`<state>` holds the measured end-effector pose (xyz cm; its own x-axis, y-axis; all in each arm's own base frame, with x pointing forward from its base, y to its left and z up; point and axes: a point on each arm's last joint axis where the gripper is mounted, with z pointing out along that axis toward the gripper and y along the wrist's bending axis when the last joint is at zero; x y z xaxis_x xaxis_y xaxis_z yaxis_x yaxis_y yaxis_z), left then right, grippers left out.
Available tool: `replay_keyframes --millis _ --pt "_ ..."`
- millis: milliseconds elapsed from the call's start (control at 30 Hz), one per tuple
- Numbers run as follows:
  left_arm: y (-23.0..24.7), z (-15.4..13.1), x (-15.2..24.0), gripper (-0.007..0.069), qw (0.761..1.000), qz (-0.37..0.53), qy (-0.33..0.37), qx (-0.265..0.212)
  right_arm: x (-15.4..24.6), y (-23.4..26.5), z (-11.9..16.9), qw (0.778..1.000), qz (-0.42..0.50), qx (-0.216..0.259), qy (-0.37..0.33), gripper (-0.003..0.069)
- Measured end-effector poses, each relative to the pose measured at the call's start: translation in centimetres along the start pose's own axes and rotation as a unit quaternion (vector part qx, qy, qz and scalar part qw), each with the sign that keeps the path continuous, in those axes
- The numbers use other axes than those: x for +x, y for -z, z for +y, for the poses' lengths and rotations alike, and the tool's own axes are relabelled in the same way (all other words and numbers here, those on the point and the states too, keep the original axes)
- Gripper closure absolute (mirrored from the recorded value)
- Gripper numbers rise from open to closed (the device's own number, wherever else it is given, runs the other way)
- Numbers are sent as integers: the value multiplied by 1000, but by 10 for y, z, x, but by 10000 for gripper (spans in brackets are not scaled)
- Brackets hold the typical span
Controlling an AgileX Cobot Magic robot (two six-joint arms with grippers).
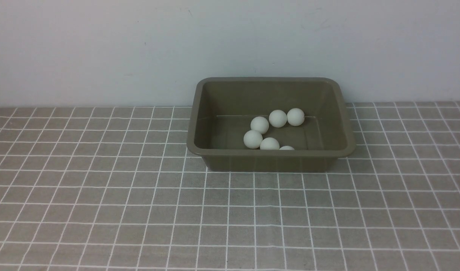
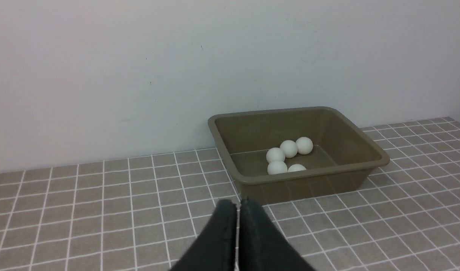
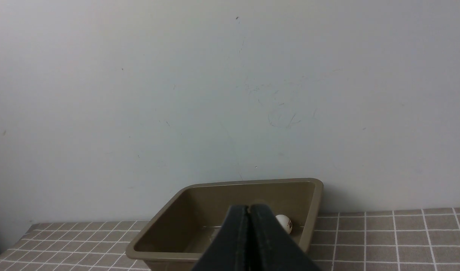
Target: Put the table tennis balls into the box on the grey coffee tablecloth.
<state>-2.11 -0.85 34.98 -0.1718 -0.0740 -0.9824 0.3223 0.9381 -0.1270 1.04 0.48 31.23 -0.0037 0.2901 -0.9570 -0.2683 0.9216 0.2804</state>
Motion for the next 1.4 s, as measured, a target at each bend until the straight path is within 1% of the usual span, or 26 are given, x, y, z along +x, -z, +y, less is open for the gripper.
replay_keyframes --millis 267,367,400,467,533,567,633,733,833,900,1033,1167,1400 --pt "-20 6 29 630 999 51 11 -6 0 0 0 1000 0 0 0 669" --pt "-25 8 36 630 998 63 3 -11 0 0 0 1000 0 0 0 669" --pt "-29 11 40 630 998 64 -10 -24 0 0 0 1000 0 0 0 669" --pt "-35 15 46 630 998 60 -20 -30 0 0 0 1000 0 0 0 669" --pt "-47 21 54 630 998 38 -36 -45 0 0 0 1000 0 0 0 669" --pt "-54 24 62 630 997 25 -45 -63 0 0 0 1000 0 0 0 669" --pt "-63 29 75 630 996 7 -57 -70 0 0 0 1000 0 0 0 669" --pt "-75 36 100 630 994 -8 -62 -90 0 0 0 1000 0 0 1 669" --pt "-89 47 139 630 991 4 -52 -127 0 0 0 1000 0 0 0 669" --pt "-92 50 150 630 989 15 -46 -143 0 0 0 1000 0 0 0 669" --pt "-91 53 157 630 985 42 -36 -165 0 0 0 1000 0 0 0 669" --pt "-91 54 162 630 983 67 -31 -168 0 0 0 1000 0 0 -1 669" --pt "-91 54 162 630 983 68 -30 -170 0 0 0 1000 0 0 -1 669"
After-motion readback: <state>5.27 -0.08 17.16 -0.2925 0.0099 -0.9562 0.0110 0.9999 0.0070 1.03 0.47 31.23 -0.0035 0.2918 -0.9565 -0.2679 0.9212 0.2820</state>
